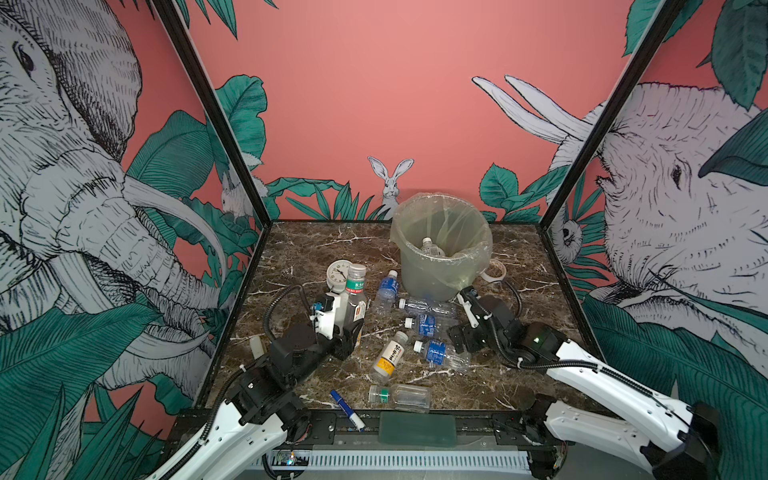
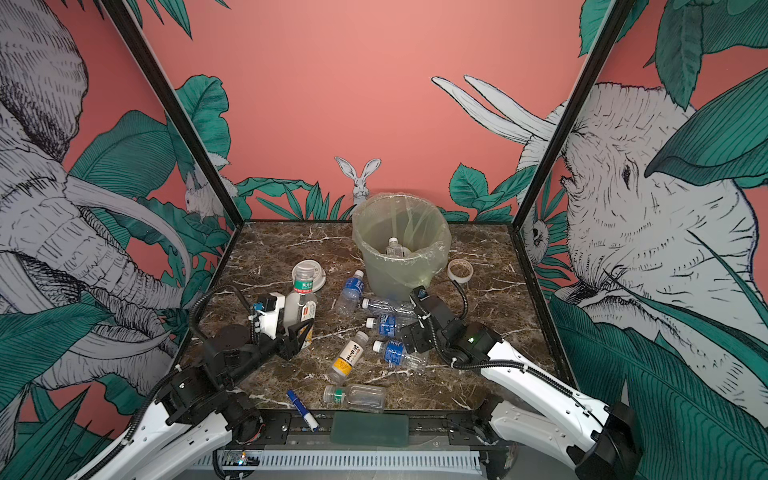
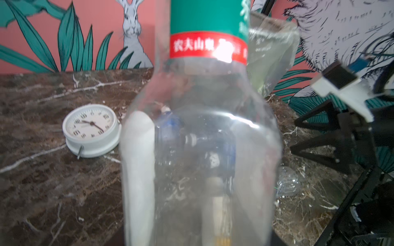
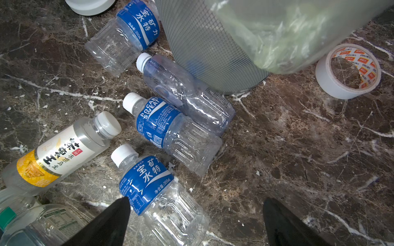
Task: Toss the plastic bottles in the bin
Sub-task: 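Lift the green-necked bottle with the left gripper over the bin and release it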
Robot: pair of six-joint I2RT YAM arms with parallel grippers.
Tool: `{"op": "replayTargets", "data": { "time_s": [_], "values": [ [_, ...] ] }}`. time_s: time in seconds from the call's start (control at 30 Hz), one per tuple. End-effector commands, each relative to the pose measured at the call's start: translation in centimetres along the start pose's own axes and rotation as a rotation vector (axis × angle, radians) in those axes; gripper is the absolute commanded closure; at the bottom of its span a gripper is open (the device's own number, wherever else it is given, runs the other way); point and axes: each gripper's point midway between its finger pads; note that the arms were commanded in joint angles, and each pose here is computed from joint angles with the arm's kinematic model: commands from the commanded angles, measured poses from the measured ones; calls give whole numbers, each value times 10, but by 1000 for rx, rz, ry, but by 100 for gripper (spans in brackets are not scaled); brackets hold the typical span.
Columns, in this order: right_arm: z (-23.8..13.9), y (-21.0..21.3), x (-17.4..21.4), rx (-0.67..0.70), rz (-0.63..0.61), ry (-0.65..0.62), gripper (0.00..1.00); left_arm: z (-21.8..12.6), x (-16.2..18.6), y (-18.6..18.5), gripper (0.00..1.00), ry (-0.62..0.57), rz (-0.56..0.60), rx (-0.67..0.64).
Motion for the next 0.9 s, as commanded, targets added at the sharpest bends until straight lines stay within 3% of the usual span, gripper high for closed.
{"op": "replayTargets", "data": {
  "time_s": [0.0,0.13,0.27,0.33,0.43,0.5,0.63,0.87],
  "values": [
    [-11,-2,-16,8,-6,-56,1,-4,-80,-32,42,-191,71,66],
    [-14,-2,-21,6,-9,-68,1,23,-148,-69,42,-273,147,111],
    [-16,-2,-25,7,-15,-72,1,96,-204,-118,40,-270,234,199],
    [-18,-2,-27,8,-16,-74,1,138,-224,-136,32,-232,232,262],
    [-22,-5,-28,18,-16,-78,1,191,-239,-125,1,-170,168,222],
    [-27,-6,-29,20,-12,-87,1,191,-259,-99,0,-219,113,174],
    [-33,-9,-27,23,-6,-97,1,163,-275,-96,0,-300,134,159],
    [-25,-6,-23,13,2,-81,1,130,-257,-85,0,-294,137,129]
  ]
}}
Point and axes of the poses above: each gripper's point midway between its finger pads, its own z axis out along the fingers, its own y axis along the line the jaws close on, x = y × z, and after that the axes turned 7 degrees about -z, right-handed
